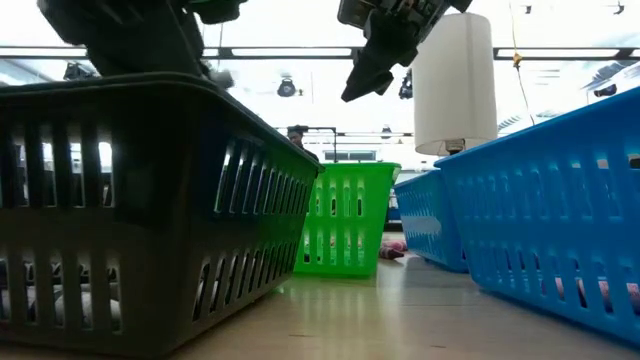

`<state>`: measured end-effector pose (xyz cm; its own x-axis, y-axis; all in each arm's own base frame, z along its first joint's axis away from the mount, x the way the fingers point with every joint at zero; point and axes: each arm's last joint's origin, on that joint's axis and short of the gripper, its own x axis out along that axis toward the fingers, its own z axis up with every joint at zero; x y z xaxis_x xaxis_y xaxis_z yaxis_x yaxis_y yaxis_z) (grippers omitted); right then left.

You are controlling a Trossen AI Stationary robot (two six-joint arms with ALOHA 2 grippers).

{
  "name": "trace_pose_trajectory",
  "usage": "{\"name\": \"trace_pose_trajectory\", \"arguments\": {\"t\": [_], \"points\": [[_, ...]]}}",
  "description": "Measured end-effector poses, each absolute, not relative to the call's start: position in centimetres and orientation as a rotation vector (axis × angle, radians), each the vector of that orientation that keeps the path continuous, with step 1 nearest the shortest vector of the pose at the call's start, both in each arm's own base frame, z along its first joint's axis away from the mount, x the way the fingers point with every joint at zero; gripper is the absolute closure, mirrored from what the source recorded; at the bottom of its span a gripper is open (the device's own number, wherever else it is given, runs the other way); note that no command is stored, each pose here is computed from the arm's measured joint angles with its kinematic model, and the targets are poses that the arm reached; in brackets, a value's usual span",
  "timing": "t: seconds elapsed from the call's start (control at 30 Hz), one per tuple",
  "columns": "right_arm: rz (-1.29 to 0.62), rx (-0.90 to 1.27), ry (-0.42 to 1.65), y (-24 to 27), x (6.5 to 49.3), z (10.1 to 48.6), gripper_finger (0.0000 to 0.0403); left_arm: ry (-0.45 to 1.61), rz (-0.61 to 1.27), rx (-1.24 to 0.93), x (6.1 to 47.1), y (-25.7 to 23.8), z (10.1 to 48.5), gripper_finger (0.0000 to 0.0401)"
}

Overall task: Sort crayons
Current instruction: Put the white crayon into the black bin, then put the black crayon into the green bin

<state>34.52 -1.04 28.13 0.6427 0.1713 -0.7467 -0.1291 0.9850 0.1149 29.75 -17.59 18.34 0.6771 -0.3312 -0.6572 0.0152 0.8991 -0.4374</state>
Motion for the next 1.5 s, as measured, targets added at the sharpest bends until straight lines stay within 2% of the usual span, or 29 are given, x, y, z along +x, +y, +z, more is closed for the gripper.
{"name": "trace_pose_trajectory", "arguments": {"t": [0.13,0.4,0.57,0.77,1.07,1.23,1.5], "points": [[0.164,0.07,0.87,-1.3,34.4,28.0,0.0235,0.818,-0.19,-0.431,30.2,-17.8,17.3,0.0374],[0.168,0.068,0.874,-1.3,34.4,28.0,0.0235,0.813,-0.187,-0.446,30.3,-17.9,17.1,0.0306],[0.17,0.067,0.88,-1.3,34.3,28.0,0.0235,0.795,-0.208,-0.463,30.7,-18.2,18.1,0.0281],[0.18,0.045,0.877,-1.3,34.3,28.0,0.0235,0.814,-0.208,-0.419,31.8,-18.2,20.7,0.028],[0.177,0.079,0.875,-1.7,34.3,28.0,0.0235,1.026,0.069,-0.295,32.8,-13.9,22.7,0.0285],[0.158,0.059,0.853,-1.7,34.8,27.8,0.0235,1.005,0.045,-0.202,33.5,-11.9,22.1,0.0285],[0.092,0.085,0.996,-1.8,33.8,26.9,0.0235,1.007,0.046,-0.126,34.2,-8.6,22.3,0.0285]]}}
